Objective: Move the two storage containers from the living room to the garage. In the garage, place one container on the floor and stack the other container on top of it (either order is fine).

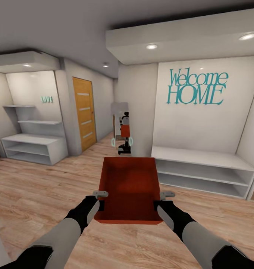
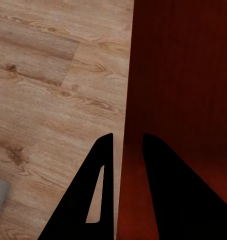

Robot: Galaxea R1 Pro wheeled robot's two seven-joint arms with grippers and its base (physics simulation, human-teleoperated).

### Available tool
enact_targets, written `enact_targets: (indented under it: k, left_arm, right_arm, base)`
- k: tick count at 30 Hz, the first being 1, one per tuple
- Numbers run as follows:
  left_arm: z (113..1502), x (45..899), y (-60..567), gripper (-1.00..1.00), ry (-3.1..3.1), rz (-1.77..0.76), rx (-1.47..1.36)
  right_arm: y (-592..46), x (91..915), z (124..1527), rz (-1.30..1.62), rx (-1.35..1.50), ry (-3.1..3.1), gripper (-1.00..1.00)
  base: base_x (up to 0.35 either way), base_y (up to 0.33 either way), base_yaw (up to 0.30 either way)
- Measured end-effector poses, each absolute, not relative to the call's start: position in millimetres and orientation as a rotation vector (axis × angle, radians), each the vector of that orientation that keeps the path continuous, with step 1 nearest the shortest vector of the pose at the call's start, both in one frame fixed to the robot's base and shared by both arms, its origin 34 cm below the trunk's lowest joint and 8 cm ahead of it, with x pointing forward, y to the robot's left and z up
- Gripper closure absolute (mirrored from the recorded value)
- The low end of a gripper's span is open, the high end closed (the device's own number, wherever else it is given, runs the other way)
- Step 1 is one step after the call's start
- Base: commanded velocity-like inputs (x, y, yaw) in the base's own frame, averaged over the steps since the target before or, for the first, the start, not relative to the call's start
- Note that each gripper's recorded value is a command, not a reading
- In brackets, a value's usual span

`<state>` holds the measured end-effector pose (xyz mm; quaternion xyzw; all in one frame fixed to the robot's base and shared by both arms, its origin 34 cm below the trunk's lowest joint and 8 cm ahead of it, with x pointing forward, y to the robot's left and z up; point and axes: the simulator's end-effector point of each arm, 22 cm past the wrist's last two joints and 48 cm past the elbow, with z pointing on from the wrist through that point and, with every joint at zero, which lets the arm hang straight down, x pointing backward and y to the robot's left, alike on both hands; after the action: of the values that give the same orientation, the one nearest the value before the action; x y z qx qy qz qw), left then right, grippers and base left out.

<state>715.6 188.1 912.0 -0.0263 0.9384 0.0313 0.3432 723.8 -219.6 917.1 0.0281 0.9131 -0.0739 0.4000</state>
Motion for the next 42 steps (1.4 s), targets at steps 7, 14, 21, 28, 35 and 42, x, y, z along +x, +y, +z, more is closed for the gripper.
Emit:
enact_targets:
  k: [7,14,21,28,35,42]
  left_arm:
    - [911.0,715.5,188.1,1.00,2.440,0.081,-0.068]
    - [906.2,715.0,188.0,1.00,2.449,0.082,-0.068]
    - [902.5,714.5,188.1,1.00,2.455,0.082,-0.068]
    - [900.8,714.3,188.2,1.00,2.458,0.082,-0.068]
    - [899.2,714.1,188.2,1.00,2.461,0.083,-0.068]
    - [897.6,713.9,188.2,1.00,2.463,0.083,-0.068]
  right_arm:
    - [-219.6,723.7,916.1,-0.187,0.071,2.312,1.00]
    - [-219.6,723.2,911.2,-0.188,0.070,2.320,1.00]
    - [-219.6,722.9,907.4,-0.188,0.070,2.326,1.00]
    - [-219.5,722.8,905.8,-0.188,0.070,2.329,1.00]
    - [-219.5,722.6,904.2,-0.188,0.069,2.332,1.00]
    - [-219.5,722.4,902.6,-0.188,0.069,2.334,1.00]
  base:
    - [0.322,0.000,0.006]
    - [0.322,0.000,0.000]
    - [0.322,0.000,0.065]
    - [0.322,0.000,0.223]
    - [0.322,0.000,0.262]
    - [0.322,0.000,0.264]
